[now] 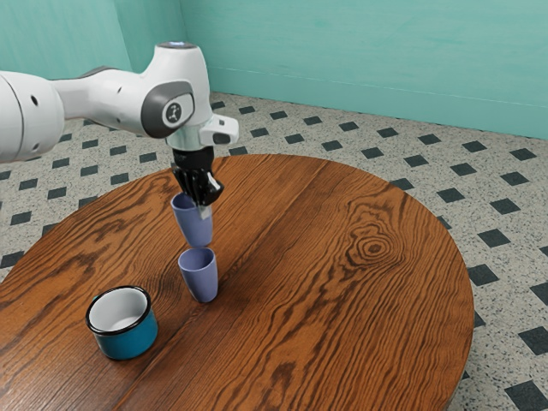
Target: Place the left cup onto the right cup
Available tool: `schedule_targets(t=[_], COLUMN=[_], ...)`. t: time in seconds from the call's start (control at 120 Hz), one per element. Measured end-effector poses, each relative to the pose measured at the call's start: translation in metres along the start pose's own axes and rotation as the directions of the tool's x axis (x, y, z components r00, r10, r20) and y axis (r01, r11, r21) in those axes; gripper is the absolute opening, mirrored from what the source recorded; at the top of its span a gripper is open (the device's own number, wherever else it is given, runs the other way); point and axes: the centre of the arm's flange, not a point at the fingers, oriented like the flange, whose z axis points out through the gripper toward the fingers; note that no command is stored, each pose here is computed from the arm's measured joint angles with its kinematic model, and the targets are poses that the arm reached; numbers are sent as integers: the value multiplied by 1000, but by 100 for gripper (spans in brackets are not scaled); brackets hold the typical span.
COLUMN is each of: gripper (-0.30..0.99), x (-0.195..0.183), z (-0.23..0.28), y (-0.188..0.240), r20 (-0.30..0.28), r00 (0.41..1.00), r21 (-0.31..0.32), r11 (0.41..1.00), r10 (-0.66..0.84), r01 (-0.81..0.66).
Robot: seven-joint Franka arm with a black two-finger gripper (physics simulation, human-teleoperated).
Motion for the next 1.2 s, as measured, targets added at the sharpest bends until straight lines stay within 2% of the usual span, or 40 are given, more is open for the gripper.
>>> schedule_targets(t=[0.35,1.2], gripper=[-9,-9], x=[-24,-26], z=[6,14], y=[11,28], r20=[19,30], r00=[999,996], r21=[-6,-2], r11=[999,996], r10=[-37,-88], r01=[37,88])
